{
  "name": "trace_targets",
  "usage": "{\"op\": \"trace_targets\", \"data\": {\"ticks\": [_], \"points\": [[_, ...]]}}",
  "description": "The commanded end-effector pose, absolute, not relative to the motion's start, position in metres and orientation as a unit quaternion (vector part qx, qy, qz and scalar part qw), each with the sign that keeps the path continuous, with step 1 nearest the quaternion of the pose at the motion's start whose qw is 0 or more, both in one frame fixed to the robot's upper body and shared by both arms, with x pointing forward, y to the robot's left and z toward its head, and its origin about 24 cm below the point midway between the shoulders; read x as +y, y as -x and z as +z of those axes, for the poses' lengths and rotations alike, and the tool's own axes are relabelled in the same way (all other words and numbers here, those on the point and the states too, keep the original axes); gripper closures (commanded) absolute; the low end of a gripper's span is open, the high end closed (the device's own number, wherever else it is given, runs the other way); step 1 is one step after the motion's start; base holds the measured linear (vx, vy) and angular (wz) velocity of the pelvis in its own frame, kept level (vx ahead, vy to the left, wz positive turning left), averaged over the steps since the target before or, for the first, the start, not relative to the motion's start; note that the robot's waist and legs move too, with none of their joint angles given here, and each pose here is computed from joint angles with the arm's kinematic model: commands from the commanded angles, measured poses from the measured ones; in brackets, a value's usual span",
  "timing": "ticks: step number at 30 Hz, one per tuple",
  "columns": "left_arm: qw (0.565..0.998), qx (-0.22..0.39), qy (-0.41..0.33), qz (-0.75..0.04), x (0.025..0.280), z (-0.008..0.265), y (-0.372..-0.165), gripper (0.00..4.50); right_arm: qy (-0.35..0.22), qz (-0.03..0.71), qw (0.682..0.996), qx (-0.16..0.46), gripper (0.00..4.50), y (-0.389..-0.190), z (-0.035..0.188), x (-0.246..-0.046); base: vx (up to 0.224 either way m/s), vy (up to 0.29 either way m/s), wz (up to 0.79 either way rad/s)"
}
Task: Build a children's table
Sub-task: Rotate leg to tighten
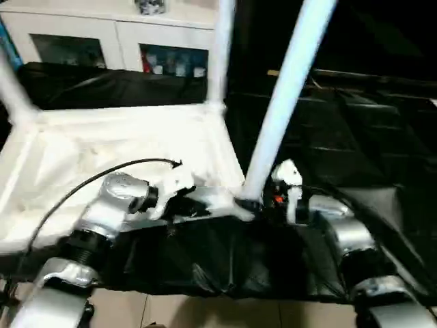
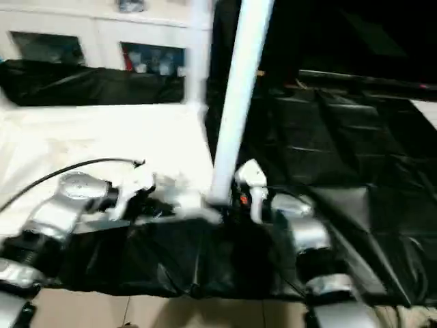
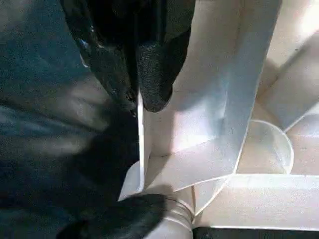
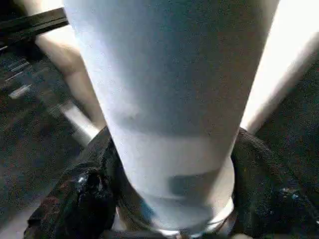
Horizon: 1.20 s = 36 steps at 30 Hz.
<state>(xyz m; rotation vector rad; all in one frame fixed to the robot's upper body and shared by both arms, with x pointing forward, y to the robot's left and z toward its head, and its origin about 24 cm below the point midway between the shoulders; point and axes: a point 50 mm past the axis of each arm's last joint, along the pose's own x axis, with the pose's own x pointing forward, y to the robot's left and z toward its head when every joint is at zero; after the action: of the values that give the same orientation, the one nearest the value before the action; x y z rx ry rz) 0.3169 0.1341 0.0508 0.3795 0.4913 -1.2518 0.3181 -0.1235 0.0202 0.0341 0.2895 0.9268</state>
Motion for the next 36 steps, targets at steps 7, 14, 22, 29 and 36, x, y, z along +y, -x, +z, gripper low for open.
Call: {"op": "trace_targets", "data": {"ticks": [7,14,22,29,36], "points": [[0.787,0.212,-0.13,-0.564,0.06,0.035,-0.311,4.5,-0.085,0.359,0.915,0.166,1.8,-0.321,0.01,-0.061,0.0,0.0,0.0],[0.786,0.212,-0.136,-0.565,0.056,0.032,-0.306,4.5,-0.031,0.36,0.923,0.132,1.11,-0.324,0.017,-0.06,0.0,0.0,0.0],[0.764,0.204,-0.147,-0.594,0.087,0.038,-0.304,4.5,-0.006,0.473,0.874,0.111,0.43,-0.316,0.025,-0.087,0.0,0.0,0.0],[0.744,0.204,-0.155,-0.618,0.109,0.043,-0.302,4.5,0.012,0.573,0.811,0.12,0.57,-0.305,0.031,-0.104,0.0,0.0,0.0],[0.721,0.206,-0.166,-0.64,0.123,0.05,-0.301,4.5,0.024,0.634,0.759,0.148,1.14,-0.298,0.032,-0.113,0.0,0.0,0.0]]}}
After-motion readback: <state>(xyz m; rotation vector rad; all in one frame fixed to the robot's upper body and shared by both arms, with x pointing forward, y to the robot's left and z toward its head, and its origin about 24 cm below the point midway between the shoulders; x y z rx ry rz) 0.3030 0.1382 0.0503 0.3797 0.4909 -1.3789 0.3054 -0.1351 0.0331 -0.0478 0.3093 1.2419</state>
